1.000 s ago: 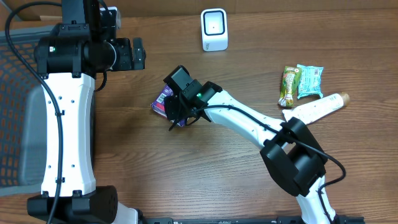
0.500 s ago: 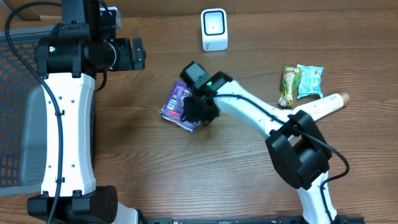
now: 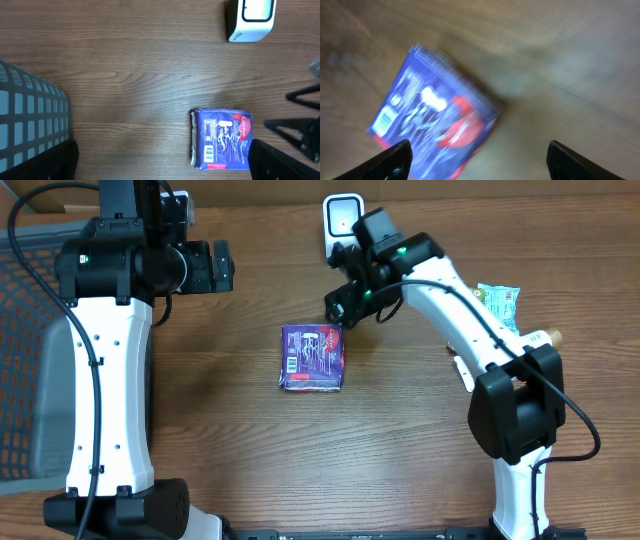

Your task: Scan the item barcode

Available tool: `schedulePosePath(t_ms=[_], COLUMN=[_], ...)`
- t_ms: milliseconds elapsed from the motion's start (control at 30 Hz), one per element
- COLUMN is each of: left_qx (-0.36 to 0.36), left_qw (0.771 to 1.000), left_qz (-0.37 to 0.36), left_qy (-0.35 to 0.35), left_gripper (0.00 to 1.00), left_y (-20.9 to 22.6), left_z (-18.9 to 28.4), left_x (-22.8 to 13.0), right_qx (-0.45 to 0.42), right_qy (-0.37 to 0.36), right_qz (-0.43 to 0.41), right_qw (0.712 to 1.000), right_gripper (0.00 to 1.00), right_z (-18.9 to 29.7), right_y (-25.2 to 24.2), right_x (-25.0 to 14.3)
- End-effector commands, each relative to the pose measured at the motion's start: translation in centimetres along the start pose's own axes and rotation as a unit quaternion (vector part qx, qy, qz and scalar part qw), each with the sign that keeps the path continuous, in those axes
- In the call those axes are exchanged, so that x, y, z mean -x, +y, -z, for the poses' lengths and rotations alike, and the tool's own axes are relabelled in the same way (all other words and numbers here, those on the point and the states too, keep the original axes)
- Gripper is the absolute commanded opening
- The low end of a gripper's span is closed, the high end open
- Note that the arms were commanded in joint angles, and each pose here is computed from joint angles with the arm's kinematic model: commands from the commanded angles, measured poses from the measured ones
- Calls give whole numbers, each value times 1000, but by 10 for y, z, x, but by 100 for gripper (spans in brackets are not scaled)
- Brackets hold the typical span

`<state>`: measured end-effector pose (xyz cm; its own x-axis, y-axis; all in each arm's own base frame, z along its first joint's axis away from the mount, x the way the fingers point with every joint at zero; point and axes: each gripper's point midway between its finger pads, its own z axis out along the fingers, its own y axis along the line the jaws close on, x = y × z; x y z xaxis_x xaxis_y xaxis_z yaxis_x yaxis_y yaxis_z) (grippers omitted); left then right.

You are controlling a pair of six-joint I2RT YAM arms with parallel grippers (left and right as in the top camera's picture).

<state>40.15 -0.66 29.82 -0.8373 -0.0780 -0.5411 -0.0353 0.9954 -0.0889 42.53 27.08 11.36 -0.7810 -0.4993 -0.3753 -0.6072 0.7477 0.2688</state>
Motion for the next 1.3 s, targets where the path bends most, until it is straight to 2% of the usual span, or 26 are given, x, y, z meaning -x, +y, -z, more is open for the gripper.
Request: schedulePosePath(t_ms=[0, 267, 467, 633, 767, 800, 900, 1000, 1200, 1267], left_qx=[-3, -3, -3, -3, -3, -3, -3, -3, -3, -3], left_qw=[1000, 1000, 1000, 1000, 1000, 1000, 1000, 1000, 1000, 1000], left_qz=[-10, -10, -10, -10, -10, -10, -10, -10, -10, -10], left_qy=[-4, -4, -4, -4, -4, -4, -4, -4, -4, -4], left_gripper=[100, 99, 100, 100, 99, 100, 99, 99, 100, 100], left_y=[0, 0, 0, 0, 0, 0, 0, 0, 0, 0], left_z=[1, 1, 1, 1, 1, 1, 1, 1, 1, 1], left_x=[2, 2, 2, 2, 2, 2, 2, 2, 2, 2], right_qx=[49, 121, 148, 153, 152, 153, 169, 178, 89, 63], right_qy=[-7, 1, 51, 111, 169, 182, 216, 231, 214, 196], right_qz=[116, 149, 78, 6, -75, -88, -100, -52, -22, -14], right_qw=[992, 981, 985, 982, 971, 967, 957, 955, 973, 978], right_gripper=[87, 79, 56, 29, 18, 19, 31, 37, 50, 59], right_z=[-19, -55, -55, -47, -37, -34, -27, -24, -22, -15], right_y=[4, 25, 36, 35, 36, 38, 51, 59, 26, 13], right_x=[1, -8, -30, -57, -80, -85, -99, -108, -94, -81])
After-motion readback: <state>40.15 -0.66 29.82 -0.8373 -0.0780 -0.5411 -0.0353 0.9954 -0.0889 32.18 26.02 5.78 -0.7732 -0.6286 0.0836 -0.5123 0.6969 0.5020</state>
